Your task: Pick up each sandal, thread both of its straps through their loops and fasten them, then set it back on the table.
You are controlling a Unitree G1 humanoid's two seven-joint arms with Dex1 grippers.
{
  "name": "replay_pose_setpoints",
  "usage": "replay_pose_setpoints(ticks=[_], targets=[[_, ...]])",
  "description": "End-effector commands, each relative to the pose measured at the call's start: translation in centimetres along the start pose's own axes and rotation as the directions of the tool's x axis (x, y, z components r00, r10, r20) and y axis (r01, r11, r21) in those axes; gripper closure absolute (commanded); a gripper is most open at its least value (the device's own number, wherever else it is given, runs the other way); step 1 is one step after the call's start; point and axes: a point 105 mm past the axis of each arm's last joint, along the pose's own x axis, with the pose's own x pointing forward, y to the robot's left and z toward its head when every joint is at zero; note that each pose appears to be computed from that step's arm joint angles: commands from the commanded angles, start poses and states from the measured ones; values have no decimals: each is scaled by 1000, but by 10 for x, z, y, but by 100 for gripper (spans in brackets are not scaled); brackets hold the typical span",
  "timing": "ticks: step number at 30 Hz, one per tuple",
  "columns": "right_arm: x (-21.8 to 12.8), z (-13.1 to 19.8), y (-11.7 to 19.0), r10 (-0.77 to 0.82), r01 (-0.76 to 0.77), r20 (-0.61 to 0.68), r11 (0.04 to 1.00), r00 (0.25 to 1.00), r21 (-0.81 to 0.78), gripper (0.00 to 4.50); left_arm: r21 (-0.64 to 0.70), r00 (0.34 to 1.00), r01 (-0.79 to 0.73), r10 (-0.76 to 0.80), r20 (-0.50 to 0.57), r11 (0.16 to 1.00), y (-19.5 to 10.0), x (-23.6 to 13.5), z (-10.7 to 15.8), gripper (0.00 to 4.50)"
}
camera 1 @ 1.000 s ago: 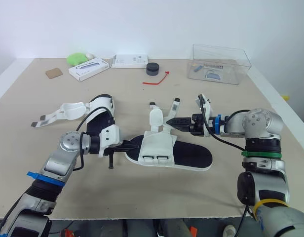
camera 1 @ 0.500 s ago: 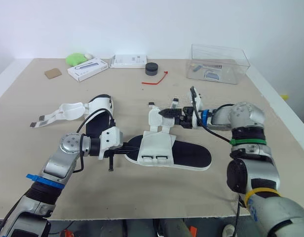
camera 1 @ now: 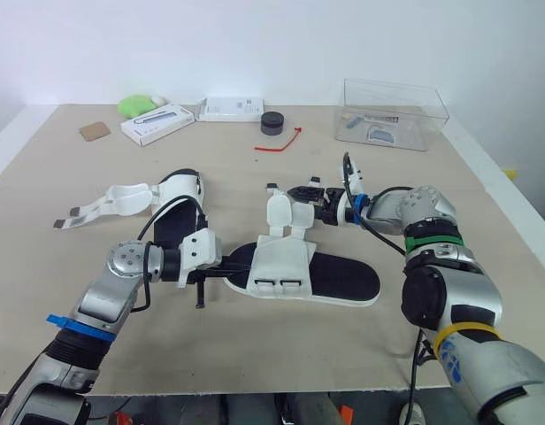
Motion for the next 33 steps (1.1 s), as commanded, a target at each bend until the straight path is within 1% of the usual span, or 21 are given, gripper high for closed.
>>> replay_pose_setpoints(ticks=[1,5,8,9,10,13,14,17,19,20,22,23,25,26,27,28,29,30,31,33], targets=[[-6,25,15,39,-36,96,999,995,-26,80,36,1000,-2,1,18,999,0,1,8,447],[-5,31,17,39,-37,124,999,992,-18,80,36,1000,-1,0,19,999,-1,2,8,447],[-3,31,19,46,-44,121,999,992,-24,155,35,1000,2,-2,19,999,-2,3,7,450],[-3,30,20,52,-49,119,998,992,-25,235,35,1000,2,-3,19,999,-3,3,7,450],[-2,28,21,57,-54,107,998,993,-30,254,35,1000,2,-3,19,999,-3,3,7,450],[1,24,20,50,-45,86,997,995,-56,401,34,1000,-2,1,21,999,-2,3,7,450],[1,24,20,50,-44,87,997,995,-66,441,33,1000,-3,2,22,999,-2,3,7,450],[0,28,21,64,-50,99,988,993,-143,441,32,1000,-2,1,22,999,-3,3,7,450],[-2,32,24,87,-55,106,959,991,-277,441,31,1000,-1,1,23,1000,-4,3,7,450],[-3,32,28,107,-64,95,926,990,-371,441,30,1000,-1,1,24,1000,-4,3,7,450],[-6,30,38,166,-103,60,817,984,-567,441,28,1000,-2,1,23,1000,-4,3,7,450],[-8,26,45,203,-128,37,737,978,-664,441,27,1000,-2,1,23,1000,-4,4,7,450],[-13,19,55,262,-158,6,601,965,-783,441,25,1000,-1,1,23,1000,-5,4,6,450],[-17,14,61,297,-159,-1,509,955,-846,441,23,1000,-1,0,24,1000,-5,4,6,450],[-19,11,65,321,-156,-5,447,947,-881,441,22,1000,0,0,24,1000,-5,4,6,450],[-25,3,72,363,-144,-23,311,932,-940,441,21,1000,0,-1,24,1000,-5,4,6,450],[-29,-5,78,393,-127,-41,196,919,-972,441,20,1000,2,-2,25,1000,-5,4,6,450],[-32,-11,82,409,-115,-54,125,911,-986,441,19,1000,2,-3,25,1000,-5,5,6,450],[-37,-20,87,438,-86,-80,-7,896,-996,441,19,1000,3,-4,25,1000,-5,5,6,450],[-44,-40,92,458,-57,-159,-228,875,-972,441,18,1000,6,-6,26,1000,-5,6,6,450]])
